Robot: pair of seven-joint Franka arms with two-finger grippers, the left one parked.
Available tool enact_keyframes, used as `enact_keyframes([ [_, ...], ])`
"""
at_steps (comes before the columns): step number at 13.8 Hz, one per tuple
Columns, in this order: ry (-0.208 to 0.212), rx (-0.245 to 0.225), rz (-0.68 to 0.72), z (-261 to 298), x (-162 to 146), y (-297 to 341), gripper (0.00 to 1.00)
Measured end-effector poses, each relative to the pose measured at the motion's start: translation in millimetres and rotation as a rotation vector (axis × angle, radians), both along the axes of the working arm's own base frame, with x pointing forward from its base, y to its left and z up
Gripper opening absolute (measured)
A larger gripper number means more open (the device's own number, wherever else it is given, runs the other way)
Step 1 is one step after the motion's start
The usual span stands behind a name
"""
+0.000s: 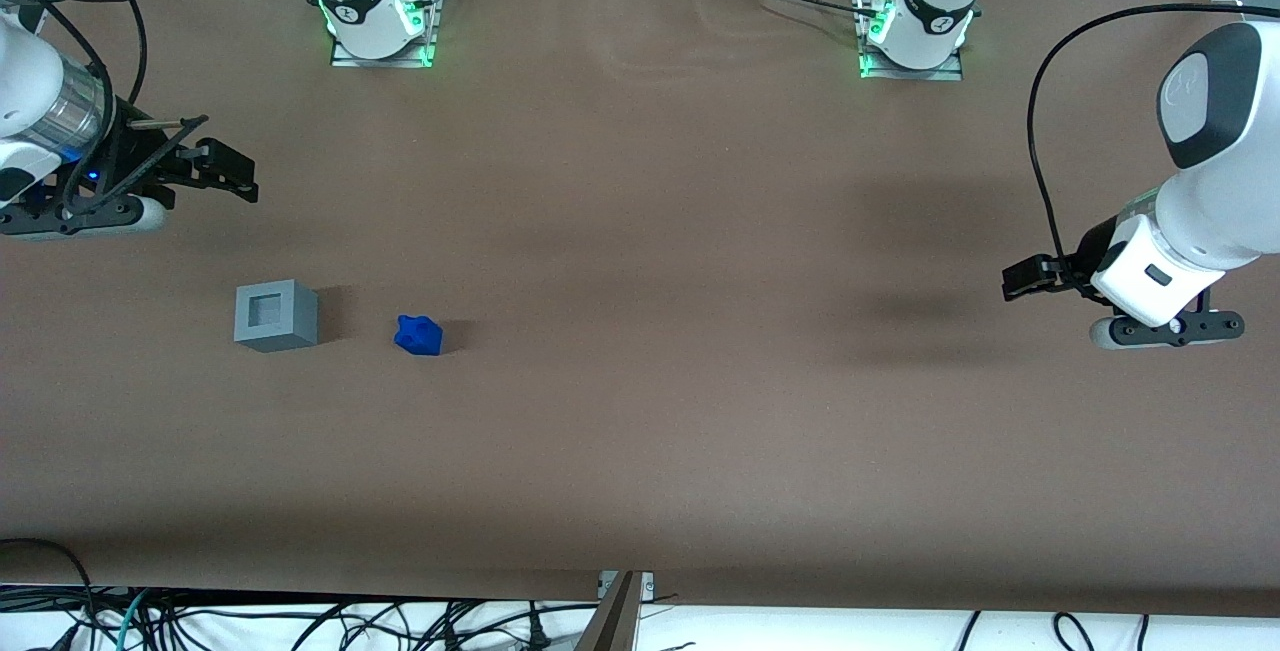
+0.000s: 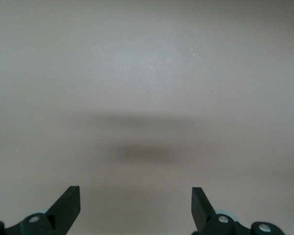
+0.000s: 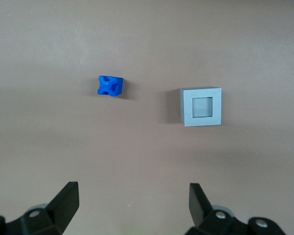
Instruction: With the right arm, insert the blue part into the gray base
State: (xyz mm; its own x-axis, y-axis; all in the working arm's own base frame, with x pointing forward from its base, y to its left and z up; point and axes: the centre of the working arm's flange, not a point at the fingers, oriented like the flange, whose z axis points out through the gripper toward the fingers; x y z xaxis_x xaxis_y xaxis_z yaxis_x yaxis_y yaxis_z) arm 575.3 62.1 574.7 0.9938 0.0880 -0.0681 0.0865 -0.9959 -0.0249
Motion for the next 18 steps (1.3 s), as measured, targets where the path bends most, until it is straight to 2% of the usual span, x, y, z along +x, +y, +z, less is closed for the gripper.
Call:
enact_keyframes([
  [14, 0.006, 0.003, 0.018, -5.1, 1.9, -3.5, 1.00],
  [18, -0.013, 0.006, 0.001, -35.8, 9.6, 14.2, 1.00],
])
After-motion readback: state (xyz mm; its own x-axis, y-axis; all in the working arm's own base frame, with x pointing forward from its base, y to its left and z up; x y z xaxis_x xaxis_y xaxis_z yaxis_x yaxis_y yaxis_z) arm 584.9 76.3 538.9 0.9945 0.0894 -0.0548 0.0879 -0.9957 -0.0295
